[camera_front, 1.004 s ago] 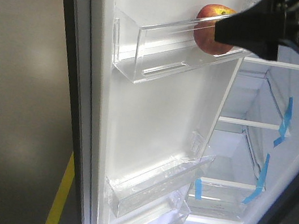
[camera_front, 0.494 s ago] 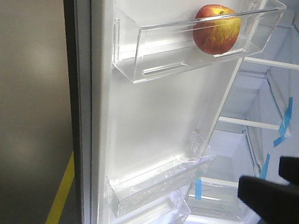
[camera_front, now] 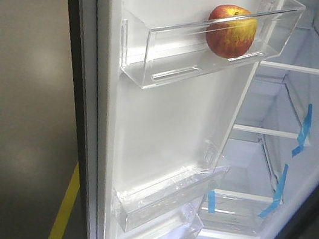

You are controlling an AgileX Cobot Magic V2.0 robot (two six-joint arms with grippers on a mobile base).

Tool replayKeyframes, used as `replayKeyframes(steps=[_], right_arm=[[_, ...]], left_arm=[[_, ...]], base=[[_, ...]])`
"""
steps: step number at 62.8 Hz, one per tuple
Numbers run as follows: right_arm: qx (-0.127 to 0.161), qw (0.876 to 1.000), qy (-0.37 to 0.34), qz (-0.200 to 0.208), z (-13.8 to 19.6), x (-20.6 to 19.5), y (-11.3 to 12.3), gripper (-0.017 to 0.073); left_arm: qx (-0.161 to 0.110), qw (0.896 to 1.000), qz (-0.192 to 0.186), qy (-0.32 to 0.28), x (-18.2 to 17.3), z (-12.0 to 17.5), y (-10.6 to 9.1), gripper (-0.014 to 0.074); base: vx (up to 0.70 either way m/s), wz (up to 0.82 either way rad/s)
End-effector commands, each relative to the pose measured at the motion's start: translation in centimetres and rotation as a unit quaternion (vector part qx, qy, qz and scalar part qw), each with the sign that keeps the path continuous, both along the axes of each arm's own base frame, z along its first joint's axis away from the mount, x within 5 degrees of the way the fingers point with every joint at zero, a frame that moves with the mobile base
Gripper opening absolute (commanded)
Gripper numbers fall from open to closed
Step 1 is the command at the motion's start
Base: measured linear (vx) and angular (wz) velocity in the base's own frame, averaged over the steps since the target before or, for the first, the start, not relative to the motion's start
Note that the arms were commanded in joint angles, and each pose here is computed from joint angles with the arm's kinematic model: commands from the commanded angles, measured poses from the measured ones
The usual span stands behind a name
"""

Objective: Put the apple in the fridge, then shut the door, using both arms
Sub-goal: 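Open the right gripper and withdraw it from the bin, then move the left gripper up toward the refrigerator door edge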

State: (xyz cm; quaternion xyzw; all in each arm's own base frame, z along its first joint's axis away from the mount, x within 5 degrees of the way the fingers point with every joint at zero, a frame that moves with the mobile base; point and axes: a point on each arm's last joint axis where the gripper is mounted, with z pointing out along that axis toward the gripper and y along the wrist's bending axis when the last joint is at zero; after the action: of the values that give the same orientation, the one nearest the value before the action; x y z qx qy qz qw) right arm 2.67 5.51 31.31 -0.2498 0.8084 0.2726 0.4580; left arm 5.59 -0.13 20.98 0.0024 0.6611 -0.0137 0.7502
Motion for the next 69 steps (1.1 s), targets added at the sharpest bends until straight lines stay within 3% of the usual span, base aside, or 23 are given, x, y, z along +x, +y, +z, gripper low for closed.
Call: replayKeyframes(steps=[1, 29, 36, 41, 48, 56, 69], right_arm=[[0.024, 0.999, -0.021, -0.002, 0.2, -0.5, 0.0, 0.0549], [0.012, 1.0, -0.008, 0.023, -0.9, -1.9, 0.0, 0.0547], [0.01, 1.0, -0.006, 0.025, -1.0, -2.0, 0.0, 0.0547], [0.009, 1.0, -0.004, 0.026, -1.0, -2.0, 0.0, 0.0547], [0.007, 1.0, 0.0, 0.03, -1.1, -2.1, 0.0, 0.0547], [0.006, 0.999, 0.001, 0.031, -1.1, -2.1, 0.0, 0.0547], [0.006, 0.999, 0.001, 0.031, -1.1, -2.1, 0.0, 0.0547]], left_arm=[[-0.003, 1.0, -0.001, -0.021, 0.1, -0.1, 0.0, -0.0006], [-0.004, 1.0, -0.001, -0.022, 0.1, -0.1, 0.0, -0.0006], [-0.049, 0.999, -0.004, -0.017, 0.2, -0.1, 0.0, -0.0006], [-0.052, 0.999, -0.004, -0.007, 0.4, 0.2, 0.0, -0.0006], [-0.052, 0.999, -0.003, 0.005, 1.1, 2.2, 0.0, -0.0006], [-0.049, 0.999, -0.004, 0.021, 2.3, 6.7, 0.0, -0.0006], [-0.02, 0.988, -0.001, 0.153, 6.0, 12.1, -0.1, -0.0006]], base=[[0.0, 0.0], [0.0, 0.0], [0.0, 0.0], [0.0, 0.0], [0.0, 0.0], [0.0, 0.0], [0.0, 0.0]])
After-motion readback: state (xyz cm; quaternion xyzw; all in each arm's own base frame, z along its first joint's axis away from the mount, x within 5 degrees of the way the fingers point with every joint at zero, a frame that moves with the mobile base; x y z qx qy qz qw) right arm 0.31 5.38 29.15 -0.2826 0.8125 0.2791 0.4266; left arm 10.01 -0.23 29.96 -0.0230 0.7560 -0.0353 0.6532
